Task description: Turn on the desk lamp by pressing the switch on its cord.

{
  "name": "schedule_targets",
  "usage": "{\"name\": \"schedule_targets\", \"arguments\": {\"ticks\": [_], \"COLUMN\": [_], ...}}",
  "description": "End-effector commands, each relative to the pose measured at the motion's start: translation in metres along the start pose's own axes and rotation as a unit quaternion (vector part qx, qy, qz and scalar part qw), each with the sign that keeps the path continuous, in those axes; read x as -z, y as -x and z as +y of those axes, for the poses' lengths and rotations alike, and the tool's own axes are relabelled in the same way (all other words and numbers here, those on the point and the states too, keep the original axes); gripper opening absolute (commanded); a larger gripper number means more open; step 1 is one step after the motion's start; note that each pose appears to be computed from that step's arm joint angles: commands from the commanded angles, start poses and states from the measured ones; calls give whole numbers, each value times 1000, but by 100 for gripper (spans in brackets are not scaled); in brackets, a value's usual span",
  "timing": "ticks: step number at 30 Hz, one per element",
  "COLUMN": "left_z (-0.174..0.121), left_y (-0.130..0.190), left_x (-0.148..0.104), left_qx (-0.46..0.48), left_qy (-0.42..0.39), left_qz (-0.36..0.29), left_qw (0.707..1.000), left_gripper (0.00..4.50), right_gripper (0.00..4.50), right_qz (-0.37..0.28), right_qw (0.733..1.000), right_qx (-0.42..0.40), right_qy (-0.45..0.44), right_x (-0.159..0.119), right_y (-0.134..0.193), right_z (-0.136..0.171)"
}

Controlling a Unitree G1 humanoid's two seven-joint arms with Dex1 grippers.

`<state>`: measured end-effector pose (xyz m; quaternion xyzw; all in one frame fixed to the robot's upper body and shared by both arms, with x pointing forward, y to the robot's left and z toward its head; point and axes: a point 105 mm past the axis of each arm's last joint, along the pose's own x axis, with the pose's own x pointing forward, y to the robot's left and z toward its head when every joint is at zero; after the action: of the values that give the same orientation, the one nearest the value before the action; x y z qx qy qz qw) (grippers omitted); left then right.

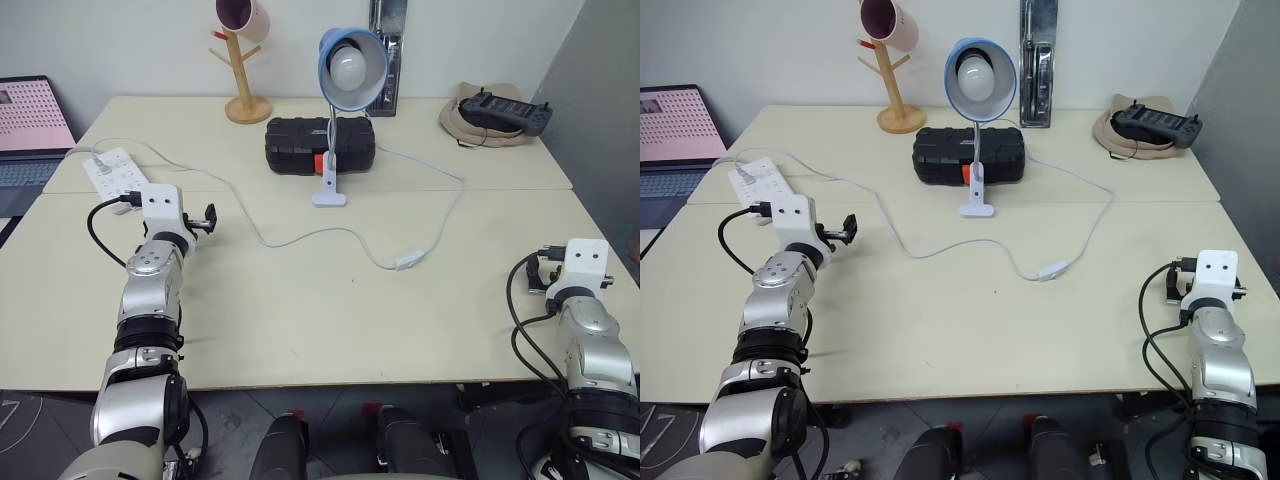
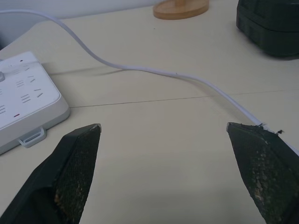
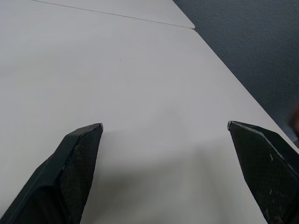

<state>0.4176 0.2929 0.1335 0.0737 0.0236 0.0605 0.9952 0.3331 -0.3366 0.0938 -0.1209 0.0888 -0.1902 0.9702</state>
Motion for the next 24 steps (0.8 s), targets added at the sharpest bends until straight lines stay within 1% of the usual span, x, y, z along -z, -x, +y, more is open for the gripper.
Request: {"name": "schedule_targets", "arguments": {"ticks": [1,14,15,16,18,19,22,23,24], "left_z": [1,-9,-16,-30,-50,-58,-81,-86,-95], "left_y": [-1,0,1,4,11,15,30,33,40], "left_x": [-18,-25,-29,-34,-40,-43,-51,-52,-53], "left_qx": [4,50,72,118,183,206,274,287,312], "left_qy": [-7,-25,-31,-47,-72,-71,-76,-79,-82], "left_qz": [-27,-36,-42,-52,-65,-70,-79,-79,-81], "left_qw": [1000,998,996,991,978,974,956,951,943], "left_gripper": [450,450,450,450,450,450,450,450,450], "right_gripper": [450,450,450,450,450,450,450,450,450], "right_qz": [-37,-38,-42,-51,-62,-69,-95,-100,-112], "right_qw": [999,999,998,997,993,990,967,961,946], "right_qx": [12,-8,-23,-46,-78,-102,-215,-239,-280], "right_qy": [9,27,32,45,64,70,93,100,120], "right_x": [-21,-21,-24,-31,-40,-45,-63,-67,-73], "right_y": [0,2,1,0,-1,0,5,7,10], "right_z": [-9,-4,0,5,13,21,55,61,72]}}
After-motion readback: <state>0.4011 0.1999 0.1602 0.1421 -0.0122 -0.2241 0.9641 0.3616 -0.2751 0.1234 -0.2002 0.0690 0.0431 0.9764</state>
